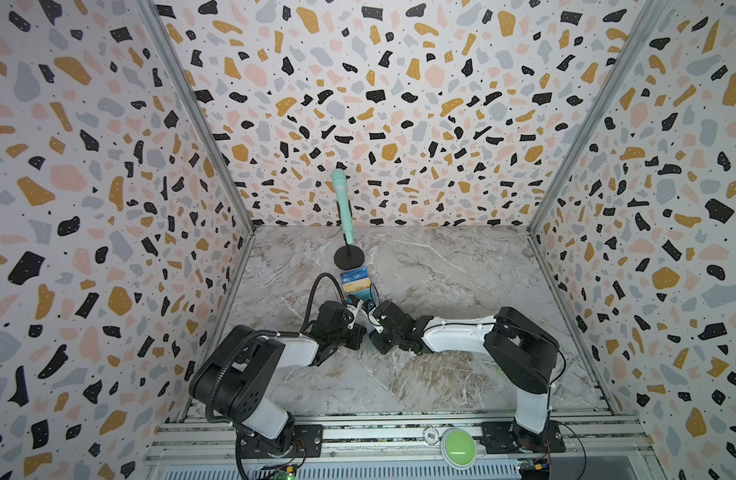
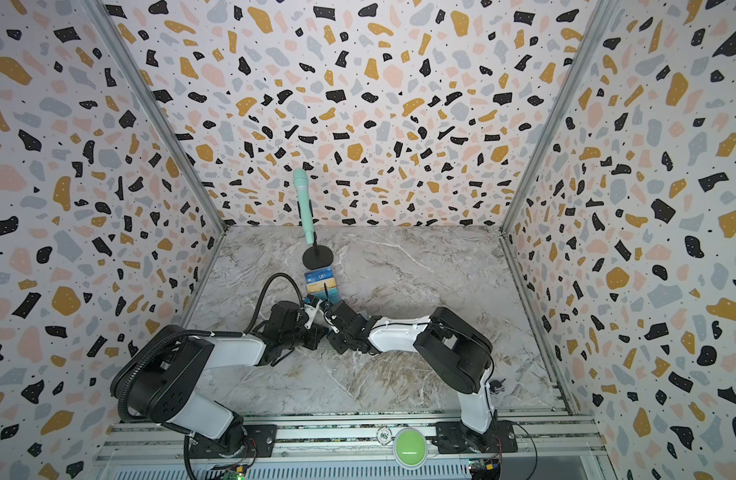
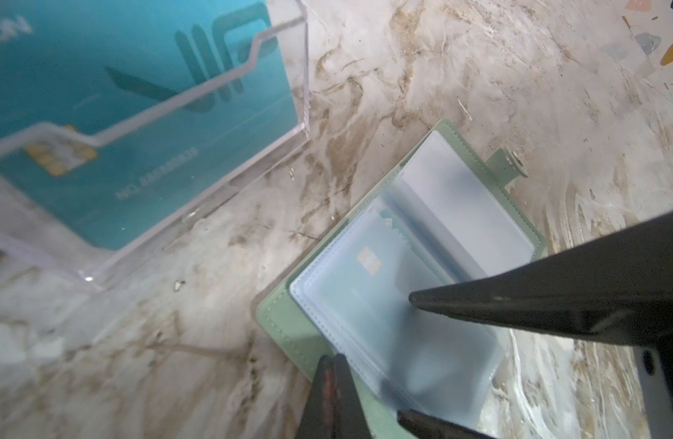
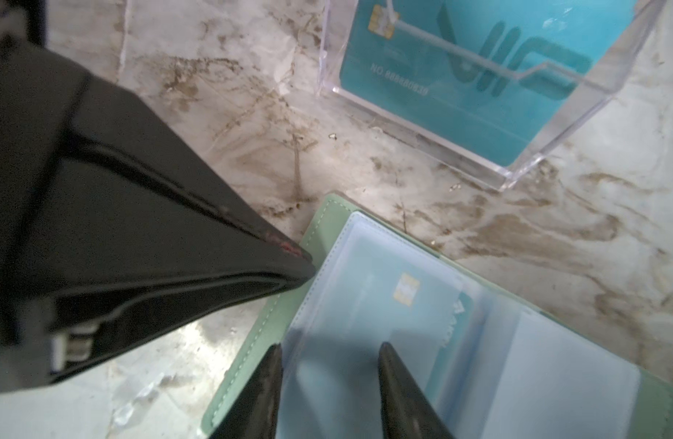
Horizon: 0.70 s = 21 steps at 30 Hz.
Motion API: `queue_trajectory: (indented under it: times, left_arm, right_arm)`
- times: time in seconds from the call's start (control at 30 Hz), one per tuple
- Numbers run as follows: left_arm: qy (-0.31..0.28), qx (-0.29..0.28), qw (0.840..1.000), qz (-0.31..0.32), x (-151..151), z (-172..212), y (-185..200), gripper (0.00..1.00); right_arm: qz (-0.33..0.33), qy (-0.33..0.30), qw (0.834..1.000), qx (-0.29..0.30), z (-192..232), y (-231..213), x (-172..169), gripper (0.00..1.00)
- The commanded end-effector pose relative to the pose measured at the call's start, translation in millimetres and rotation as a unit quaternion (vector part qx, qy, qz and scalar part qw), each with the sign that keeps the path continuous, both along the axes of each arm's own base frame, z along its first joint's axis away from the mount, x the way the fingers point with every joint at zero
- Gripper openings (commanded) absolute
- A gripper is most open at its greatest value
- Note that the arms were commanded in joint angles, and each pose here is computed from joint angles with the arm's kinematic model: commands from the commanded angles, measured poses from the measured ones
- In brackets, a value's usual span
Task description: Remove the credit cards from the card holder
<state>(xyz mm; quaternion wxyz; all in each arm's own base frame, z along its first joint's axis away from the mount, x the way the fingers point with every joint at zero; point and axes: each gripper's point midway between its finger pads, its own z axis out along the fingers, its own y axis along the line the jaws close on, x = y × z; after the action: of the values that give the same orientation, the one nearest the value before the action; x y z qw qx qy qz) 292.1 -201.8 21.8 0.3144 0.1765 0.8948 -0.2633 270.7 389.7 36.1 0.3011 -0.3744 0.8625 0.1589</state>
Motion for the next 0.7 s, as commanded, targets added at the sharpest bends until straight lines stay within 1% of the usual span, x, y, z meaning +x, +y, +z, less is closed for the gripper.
queue_trajectory:
  times: [0.0, 0.1, 0.2, 0.4, 0.67]
  left_arm:
    - [0.021, 0.025, 0.999, 0.002, -9, -11, 7, 0.00]
    - [0.020, 0.025, 0.999, 0.002, -9, -10, 7, 0.00]
    - [0.022, 0.025, 0.999, 0.002, -9, -11, 7, 0.00]
    - [0.021, 0.025, 0.999, 0.002, -9, -11, 7, 0.00]
    - [0.022, 0.026, 0.999, 0.001, -9, -11, 7, 0.00]
  right_arm:
    - [-0.010, 0.011, 1.000, -0.003, 3, -13, -2, 0.51]
    - [-0.015, 0.005, 1.000, 0.000, 9, -15, 2, 0.61]
    - [-0.020, 0.001, 1.000, 0.003, 12, -16, 4, 0.64]
    - [-0.024, 0.006, 1.000, -0.006, 4, -17, 4, 0.64]
    - [-0.030, 0.010, 0.999, -0.027, -7, -21, 5, 0.58]
